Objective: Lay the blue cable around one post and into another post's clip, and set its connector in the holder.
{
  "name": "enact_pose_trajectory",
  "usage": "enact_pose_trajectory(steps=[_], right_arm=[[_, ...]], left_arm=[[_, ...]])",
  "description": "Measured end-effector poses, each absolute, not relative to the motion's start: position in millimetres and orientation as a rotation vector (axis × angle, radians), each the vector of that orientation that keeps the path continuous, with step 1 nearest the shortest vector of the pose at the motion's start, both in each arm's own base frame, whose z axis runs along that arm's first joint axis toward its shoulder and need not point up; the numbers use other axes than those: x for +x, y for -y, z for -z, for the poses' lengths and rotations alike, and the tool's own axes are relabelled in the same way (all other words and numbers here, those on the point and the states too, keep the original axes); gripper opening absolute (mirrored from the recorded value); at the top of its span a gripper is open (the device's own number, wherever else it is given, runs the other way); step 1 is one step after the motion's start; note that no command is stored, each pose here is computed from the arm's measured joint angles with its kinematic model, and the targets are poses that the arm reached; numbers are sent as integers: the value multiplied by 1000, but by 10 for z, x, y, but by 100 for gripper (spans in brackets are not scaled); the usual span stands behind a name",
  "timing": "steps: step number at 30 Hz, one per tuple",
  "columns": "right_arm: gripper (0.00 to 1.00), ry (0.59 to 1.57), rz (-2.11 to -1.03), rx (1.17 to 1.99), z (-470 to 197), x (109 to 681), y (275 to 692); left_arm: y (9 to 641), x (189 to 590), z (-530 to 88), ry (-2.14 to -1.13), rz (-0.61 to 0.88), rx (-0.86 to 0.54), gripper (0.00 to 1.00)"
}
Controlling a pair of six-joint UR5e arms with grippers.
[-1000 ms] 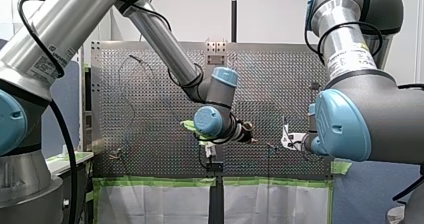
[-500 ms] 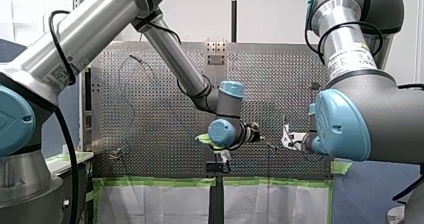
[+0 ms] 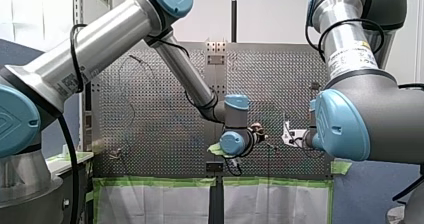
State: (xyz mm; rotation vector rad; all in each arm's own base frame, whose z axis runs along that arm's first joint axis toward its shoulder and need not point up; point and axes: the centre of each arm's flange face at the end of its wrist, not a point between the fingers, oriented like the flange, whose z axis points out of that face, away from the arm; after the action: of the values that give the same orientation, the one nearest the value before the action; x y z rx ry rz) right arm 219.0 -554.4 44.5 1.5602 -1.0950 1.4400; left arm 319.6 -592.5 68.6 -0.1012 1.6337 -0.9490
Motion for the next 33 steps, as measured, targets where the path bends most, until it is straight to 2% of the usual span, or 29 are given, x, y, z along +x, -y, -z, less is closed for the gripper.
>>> enact_pose_trajectory(steps=[14, 28, 33], right_arm=[[0, 1093, -1407, 1583, -426, 2170, 5524], [0, 1095, -1406, 1584, -423, 2166, 5523], [0, 1095, -1405, 1584, -423, 2165, 5523]], left_arm=[[6307, 3286, -354, -1586, 1033, -141, 100], [6338, 3464, 227, -1667, 816, -138, 100], [6331, 3395, 465, -1695, 807, -127, 100]])
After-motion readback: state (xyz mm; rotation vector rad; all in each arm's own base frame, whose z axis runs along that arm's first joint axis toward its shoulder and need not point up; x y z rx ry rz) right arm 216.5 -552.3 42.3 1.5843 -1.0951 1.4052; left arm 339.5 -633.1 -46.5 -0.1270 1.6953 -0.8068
